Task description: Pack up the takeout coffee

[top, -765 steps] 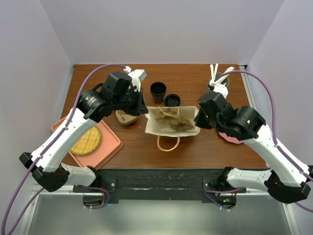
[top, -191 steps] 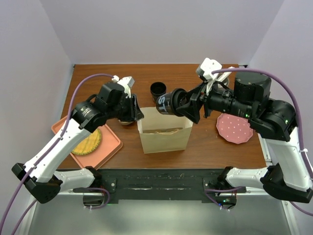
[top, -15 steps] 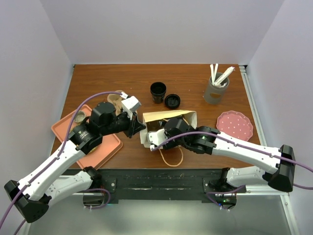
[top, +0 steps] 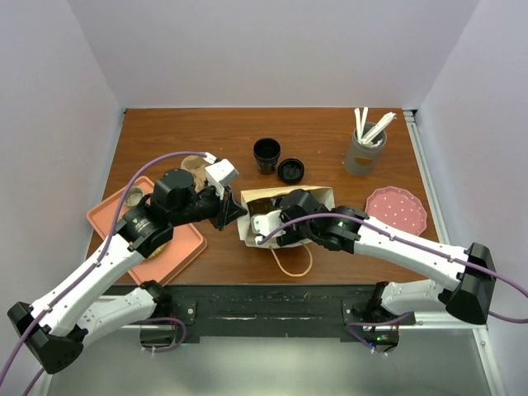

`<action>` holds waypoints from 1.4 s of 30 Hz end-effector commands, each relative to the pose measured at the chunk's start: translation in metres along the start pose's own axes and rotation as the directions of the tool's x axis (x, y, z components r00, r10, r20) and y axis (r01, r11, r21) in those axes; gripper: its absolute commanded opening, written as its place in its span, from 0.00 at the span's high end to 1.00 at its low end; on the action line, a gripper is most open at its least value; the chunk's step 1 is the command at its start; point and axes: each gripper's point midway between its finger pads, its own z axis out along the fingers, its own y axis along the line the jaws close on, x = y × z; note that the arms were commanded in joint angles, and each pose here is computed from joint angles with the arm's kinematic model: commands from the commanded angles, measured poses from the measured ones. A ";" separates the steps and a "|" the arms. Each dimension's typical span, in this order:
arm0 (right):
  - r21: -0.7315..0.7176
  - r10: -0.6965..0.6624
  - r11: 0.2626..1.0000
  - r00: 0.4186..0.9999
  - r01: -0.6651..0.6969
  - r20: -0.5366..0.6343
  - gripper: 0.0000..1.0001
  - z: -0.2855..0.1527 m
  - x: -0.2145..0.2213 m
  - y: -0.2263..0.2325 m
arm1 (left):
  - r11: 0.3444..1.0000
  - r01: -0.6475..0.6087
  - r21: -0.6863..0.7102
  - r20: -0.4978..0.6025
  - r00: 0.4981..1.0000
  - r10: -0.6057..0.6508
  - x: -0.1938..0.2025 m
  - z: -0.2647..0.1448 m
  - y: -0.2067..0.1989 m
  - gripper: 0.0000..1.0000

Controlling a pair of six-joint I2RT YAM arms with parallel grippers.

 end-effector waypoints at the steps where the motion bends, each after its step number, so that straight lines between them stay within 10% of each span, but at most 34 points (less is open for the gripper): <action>1: -0.002 -0.006 1.000 0.999 0.006 0.048 0.52 0.009 -0.010 -0.003 | 0.998 -0.057 0.039 0.071 0.996 0.054 -0.027 -0.004 -0.010 0.91; 42: 0.042 0.073 0.996 0.996 -0.075 0.054 0.52 0.041 0.012 -0.003 | 0.997 -0.052 0.065 0.089 0.995 0.046 -0.035 0.009 -0.011 0.90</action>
